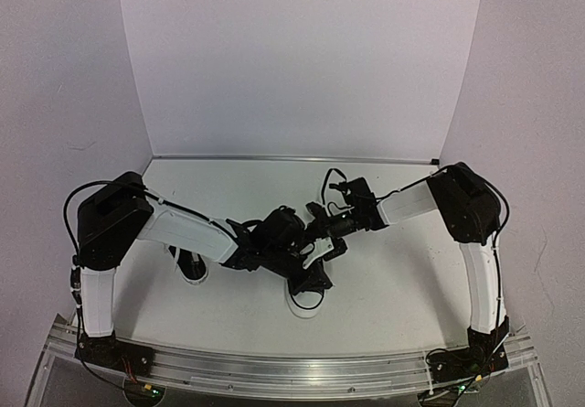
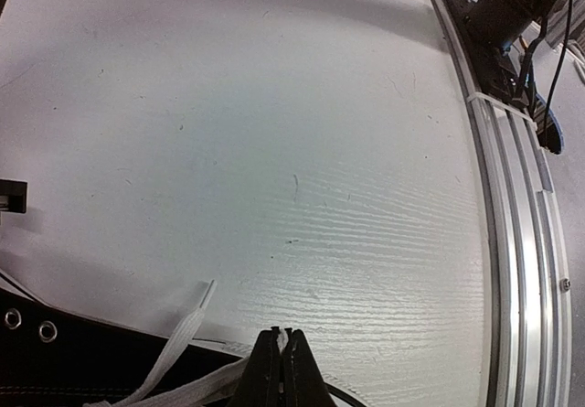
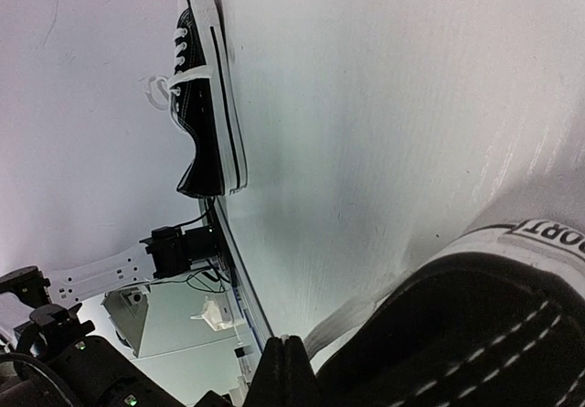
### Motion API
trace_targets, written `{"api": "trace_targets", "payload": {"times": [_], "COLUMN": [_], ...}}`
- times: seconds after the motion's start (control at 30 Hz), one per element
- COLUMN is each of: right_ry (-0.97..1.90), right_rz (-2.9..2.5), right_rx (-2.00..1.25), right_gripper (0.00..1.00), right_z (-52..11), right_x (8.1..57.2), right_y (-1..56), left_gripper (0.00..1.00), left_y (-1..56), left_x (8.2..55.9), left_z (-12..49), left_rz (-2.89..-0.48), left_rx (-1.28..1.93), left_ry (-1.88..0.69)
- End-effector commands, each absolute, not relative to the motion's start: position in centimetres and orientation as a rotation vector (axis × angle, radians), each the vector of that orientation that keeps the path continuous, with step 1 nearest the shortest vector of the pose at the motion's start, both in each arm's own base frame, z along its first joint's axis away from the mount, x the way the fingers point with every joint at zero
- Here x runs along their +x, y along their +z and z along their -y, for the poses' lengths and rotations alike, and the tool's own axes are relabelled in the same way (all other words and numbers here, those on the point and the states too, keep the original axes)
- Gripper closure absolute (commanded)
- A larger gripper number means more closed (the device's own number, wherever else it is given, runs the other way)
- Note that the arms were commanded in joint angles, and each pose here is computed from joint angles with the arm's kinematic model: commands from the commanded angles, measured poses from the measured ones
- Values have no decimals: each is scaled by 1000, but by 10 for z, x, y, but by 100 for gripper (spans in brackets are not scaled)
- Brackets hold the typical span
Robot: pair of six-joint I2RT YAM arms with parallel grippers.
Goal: Tie the shoes
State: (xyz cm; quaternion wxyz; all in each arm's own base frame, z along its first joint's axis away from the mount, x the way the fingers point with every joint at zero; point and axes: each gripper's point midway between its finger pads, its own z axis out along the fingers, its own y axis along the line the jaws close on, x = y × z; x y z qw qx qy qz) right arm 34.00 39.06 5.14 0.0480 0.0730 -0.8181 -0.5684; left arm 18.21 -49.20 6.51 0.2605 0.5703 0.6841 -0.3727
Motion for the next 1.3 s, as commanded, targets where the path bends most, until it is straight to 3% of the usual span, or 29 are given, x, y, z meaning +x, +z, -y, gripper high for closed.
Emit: {"api": "trace_targets", "payload": {"times": [0.0,0.13,0.4,0.63,0.93,1.27], "right_ry": [-1784,-1786,-1719,-1678,-1643,-1679], "right_rz": [2505,2477,2500,2518,2489,2547], "right_rx": [297,344,444,494,577,633], "right_gripper": [100,100,100,94,87,49], "right_z": [-405,-414,-409,-411,-429,-416], "right_x": [349,339,320,313,297,298], "right_y": [62,70,74,82,85,128], "left_gripper": [100,95,72,51,43,40], "left_y": [79,90,122,174,184,145], "left_x": [166,170,189,204,252,290], "left_z": [510,509,493,454,394,370], "left_rz": [-1761,-1748,-1804,-1815,-1932,-2105], "left_rx": [1587,1544,1437,1255,894,680], "left_ry": [-1083,-1073,-1065,-1120,-1108,-1024]}}
